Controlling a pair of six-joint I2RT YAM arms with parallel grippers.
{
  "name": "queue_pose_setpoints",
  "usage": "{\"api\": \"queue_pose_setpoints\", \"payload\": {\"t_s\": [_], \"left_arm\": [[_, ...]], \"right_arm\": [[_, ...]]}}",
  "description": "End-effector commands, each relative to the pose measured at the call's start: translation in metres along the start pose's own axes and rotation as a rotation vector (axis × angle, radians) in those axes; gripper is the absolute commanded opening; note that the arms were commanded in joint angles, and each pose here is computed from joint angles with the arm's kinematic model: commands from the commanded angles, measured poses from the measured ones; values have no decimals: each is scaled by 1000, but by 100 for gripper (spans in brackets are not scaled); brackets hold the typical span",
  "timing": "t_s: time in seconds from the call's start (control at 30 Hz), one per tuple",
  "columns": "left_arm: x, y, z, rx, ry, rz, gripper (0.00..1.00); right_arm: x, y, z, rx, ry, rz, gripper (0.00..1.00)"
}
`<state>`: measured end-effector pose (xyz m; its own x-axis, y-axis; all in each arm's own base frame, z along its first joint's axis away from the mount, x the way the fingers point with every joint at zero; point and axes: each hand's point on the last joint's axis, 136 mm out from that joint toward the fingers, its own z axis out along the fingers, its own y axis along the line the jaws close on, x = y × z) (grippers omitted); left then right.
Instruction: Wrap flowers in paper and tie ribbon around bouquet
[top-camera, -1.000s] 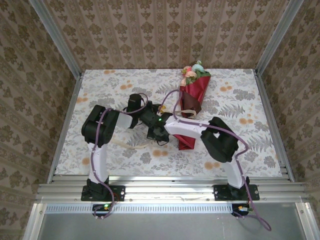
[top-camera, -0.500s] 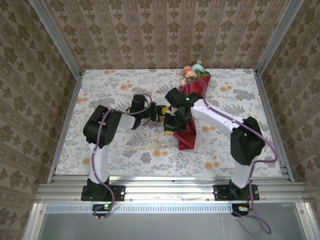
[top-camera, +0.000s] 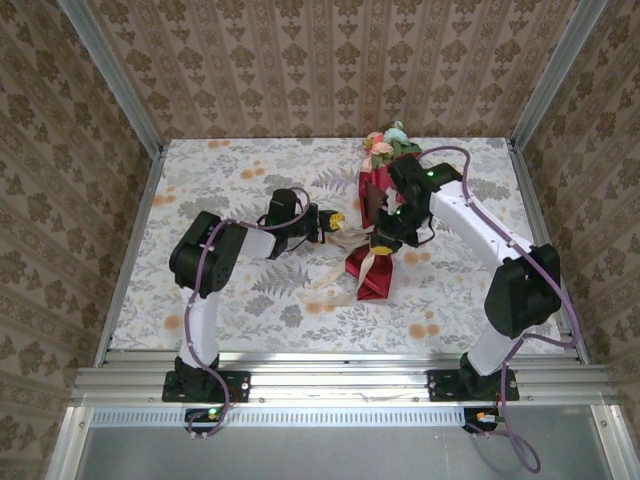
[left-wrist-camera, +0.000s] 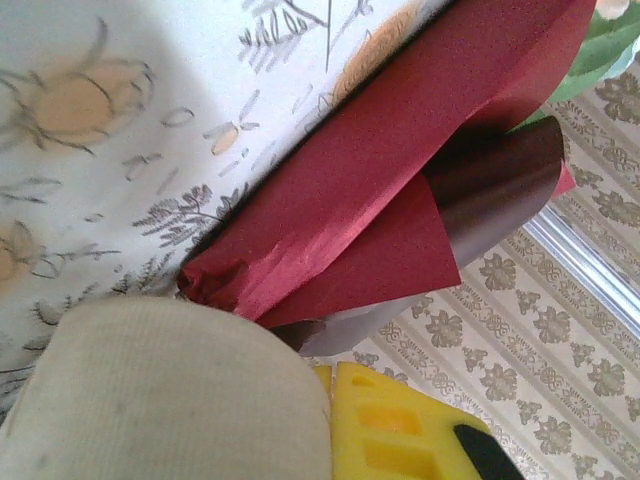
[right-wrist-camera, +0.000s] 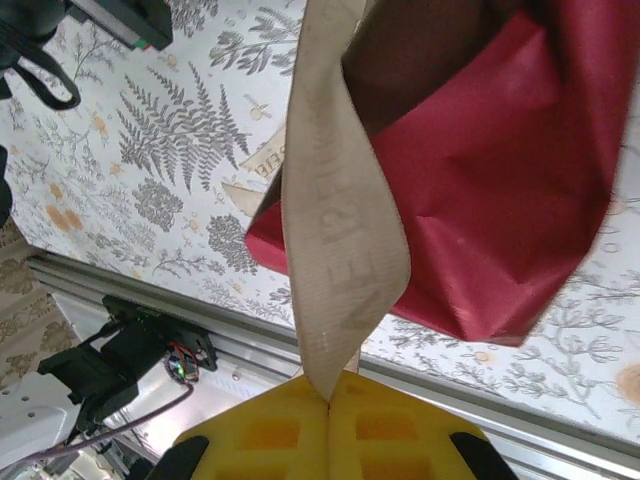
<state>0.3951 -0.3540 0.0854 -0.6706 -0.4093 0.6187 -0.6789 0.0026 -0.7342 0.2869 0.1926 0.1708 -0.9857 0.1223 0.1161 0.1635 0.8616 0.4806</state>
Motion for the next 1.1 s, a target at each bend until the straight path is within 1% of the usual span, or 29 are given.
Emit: {"api": "queue_pose_setpoints", "payload": {"t_s": [0.0,0.23,0.4,0.57,0.67,0.8,0.83,0.9,1.0,1.07], "left_arm": [[19,-28,0,50,21,47,0],[32,-38,1,50,26,75,0],[46,-46,5,61,39,90,0],[60,-62,5,91,50,112,0],[69,-71,6,99,62,122,0],[79,-76,6,104,75,131,0],[77,-78,7,118,52,128,0],[83,-82,6,126,56,131,0],[90,-84,5,130,62,130,0],[96,-85,5,133,70,129,0]], "right_arm": [[4,-23,-14,56,14,-16,0],[-28,-58,-16,173,-26,0,0],[-60,-64,-14,212,-72,-5,0],[-81,-77,-12,296,-92,-16,0],[-85,-86,-8,324,-82,-7,0],[-79,-98,-1,355,-70,11,0],[-76,-103,1,372,-72,21,0],[-73,-112,7,378,-73,41,0],[-71,-121,16,365,-59,71,8],[-73,-119,19,349,-65,74,16]]}}
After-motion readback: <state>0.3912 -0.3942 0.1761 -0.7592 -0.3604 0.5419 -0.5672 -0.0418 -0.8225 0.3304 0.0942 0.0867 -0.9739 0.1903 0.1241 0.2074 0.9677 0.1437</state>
